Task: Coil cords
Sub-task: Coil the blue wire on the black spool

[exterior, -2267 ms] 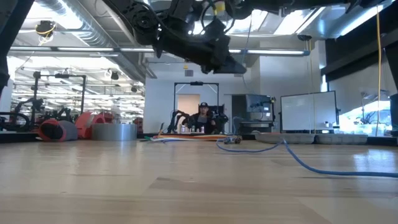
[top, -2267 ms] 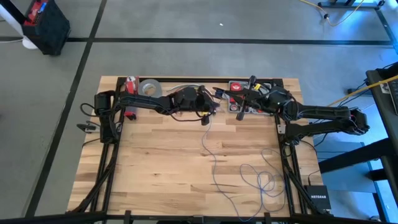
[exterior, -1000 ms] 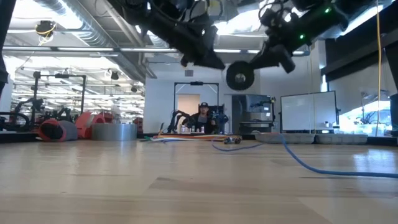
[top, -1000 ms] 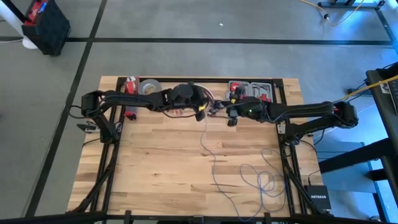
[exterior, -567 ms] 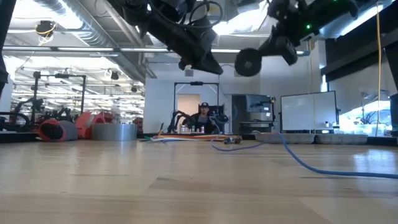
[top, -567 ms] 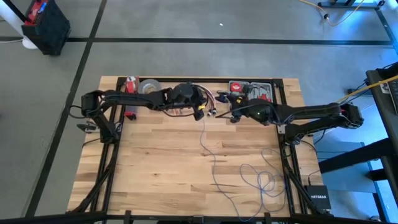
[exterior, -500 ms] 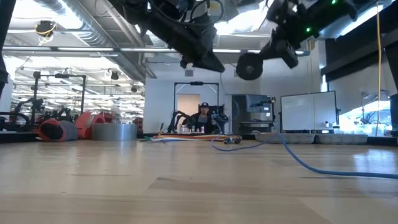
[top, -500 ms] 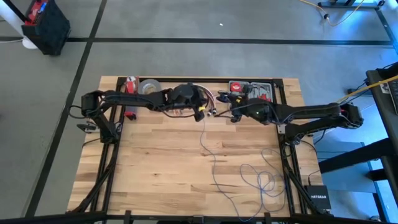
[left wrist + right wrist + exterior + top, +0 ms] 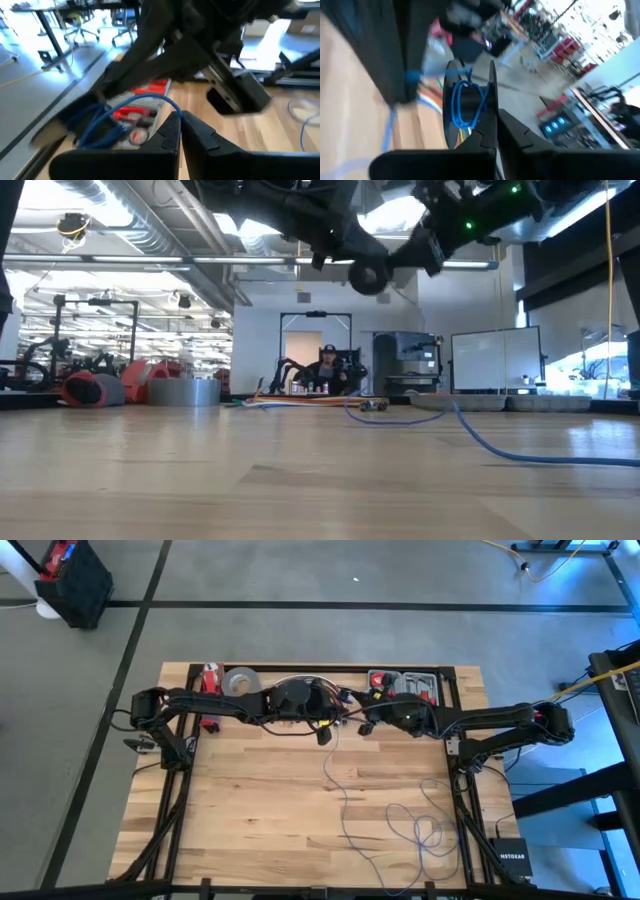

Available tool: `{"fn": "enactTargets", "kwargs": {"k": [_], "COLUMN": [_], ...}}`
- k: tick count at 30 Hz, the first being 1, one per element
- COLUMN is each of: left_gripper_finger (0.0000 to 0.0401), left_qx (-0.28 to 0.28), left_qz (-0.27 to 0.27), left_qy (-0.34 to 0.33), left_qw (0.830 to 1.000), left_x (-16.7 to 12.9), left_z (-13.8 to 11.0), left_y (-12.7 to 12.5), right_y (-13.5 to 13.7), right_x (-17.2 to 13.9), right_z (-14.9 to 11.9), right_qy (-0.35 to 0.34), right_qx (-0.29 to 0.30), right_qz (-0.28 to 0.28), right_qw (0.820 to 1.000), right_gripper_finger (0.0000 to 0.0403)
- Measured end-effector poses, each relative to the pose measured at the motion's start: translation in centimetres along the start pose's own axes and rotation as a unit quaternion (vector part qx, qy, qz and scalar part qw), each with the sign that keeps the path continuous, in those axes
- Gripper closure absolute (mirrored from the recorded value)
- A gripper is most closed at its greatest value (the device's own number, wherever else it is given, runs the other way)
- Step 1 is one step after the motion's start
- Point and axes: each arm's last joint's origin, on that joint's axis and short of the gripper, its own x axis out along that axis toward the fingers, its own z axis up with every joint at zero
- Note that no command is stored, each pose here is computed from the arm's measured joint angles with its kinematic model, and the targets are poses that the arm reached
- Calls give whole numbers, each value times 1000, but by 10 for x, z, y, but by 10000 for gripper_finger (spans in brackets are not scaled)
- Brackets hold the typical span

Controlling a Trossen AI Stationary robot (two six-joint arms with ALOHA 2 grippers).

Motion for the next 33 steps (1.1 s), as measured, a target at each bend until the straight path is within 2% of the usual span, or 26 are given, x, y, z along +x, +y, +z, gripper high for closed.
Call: {"fn": "enactTargets", "kwargs": {"k": [6, 10, 15, 25, 33], "left_gripper_finger": [399, 399, 398, 397, 396], "left_qx": [-2, -2, 0, 3, 7], "left_qz": [1, 3, 5, 4, 3], "left_qy": [-5, -20, -23, -35, -28], "left_qw": [1000, 1000, 1000, 999, 1000], "left_x": [0, 2, 3, 2, 3], "left_z": [1, 2, 2, 5, 1], "left_y": [0, 0, 0, 1, 0], "right_y": [-8, -12, -18, -42, -53], "right_x": [-1, -4, -11, -46, -61], "right_z": [14, 24, 29, 39, 45], "right_qy": [-77, -142, -176, -214, -248], "right_qx": [66, 111, 147, 166, 179], "right_qz": [-24, -12, 13, 12, 3], "right_qw": [995, 984, 973, 963, 952], "right_gripper_finger": [400, 400, 400, 400, 400]}}
